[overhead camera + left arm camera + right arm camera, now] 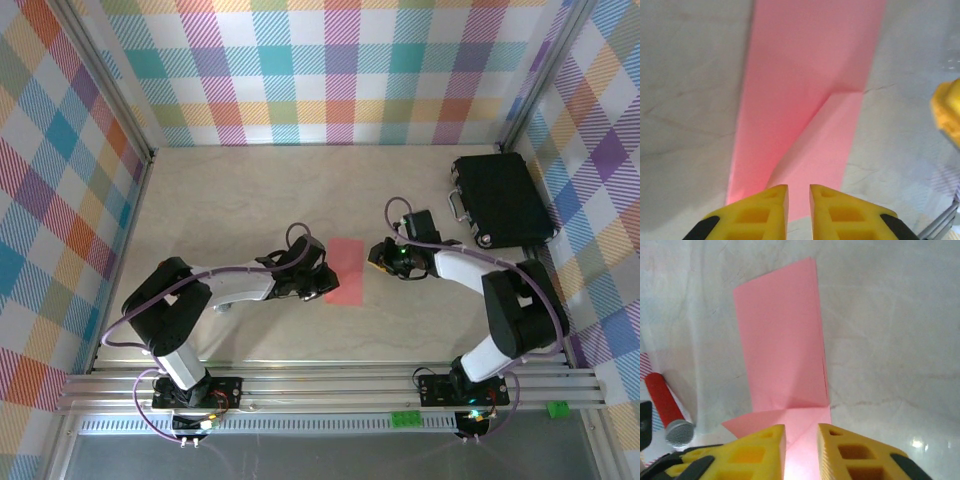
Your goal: Fold a paper plane with a square sheet of paper (pick it up from the middle)
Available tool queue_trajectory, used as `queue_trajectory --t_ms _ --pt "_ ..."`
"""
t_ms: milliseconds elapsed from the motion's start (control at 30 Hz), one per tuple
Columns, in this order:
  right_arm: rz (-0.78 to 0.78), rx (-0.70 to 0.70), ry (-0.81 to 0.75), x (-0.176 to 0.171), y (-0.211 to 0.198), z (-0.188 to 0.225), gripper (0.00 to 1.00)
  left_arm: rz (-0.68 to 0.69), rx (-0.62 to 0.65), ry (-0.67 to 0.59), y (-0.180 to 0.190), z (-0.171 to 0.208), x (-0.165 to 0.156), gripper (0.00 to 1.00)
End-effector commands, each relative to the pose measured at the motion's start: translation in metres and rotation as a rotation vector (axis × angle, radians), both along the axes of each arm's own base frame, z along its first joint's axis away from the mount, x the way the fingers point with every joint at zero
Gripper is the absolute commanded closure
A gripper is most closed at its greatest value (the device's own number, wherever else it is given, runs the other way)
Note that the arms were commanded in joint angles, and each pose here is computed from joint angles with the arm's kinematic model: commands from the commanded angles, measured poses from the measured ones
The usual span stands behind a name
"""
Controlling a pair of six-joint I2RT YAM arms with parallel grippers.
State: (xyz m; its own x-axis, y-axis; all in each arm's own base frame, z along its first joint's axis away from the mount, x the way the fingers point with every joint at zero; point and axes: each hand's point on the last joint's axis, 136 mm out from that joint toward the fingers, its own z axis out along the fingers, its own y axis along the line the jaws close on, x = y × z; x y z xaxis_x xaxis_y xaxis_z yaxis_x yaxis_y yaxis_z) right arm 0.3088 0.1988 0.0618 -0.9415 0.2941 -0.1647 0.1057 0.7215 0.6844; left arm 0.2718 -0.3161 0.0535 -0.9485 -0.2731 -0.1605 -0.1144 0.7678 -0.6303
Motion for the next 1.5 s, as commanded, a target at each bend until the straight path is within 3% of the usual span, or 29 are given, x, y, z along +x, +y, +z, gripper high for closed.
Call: queue_trajectory --t_ms 0,300,600,1033,1467 --pt "-0.003 0.037 0.073 -0.020 0.003 -0.009 0.69 -0.007 0.009 -0.029 0.006 0.008 0.013 0.81" --pt "0.024 0.139 0.148 -0.038 0.028 -0.016 0.63 -0.002 -0.015 -0.021 0.003 -0.005 0.037 0.81" --pt "-0.014 0.132 0.199 -0.036 0.035 -0.028 0.63 0.100 0.092 0.068 0.026 -0.043 0.032 0.89" --pt "-0.074 0.117 0.194 -0.026 0.032 -0.033 0.75 0.226 0.098 0.162 0.045 -0.068 0.014 0.93" --pt "-0.050 0.090 0.181 -0.013 0.041 -0.035 0.77 0.264 0.073 0.204 0.047 -0.072 0.010 0.94"
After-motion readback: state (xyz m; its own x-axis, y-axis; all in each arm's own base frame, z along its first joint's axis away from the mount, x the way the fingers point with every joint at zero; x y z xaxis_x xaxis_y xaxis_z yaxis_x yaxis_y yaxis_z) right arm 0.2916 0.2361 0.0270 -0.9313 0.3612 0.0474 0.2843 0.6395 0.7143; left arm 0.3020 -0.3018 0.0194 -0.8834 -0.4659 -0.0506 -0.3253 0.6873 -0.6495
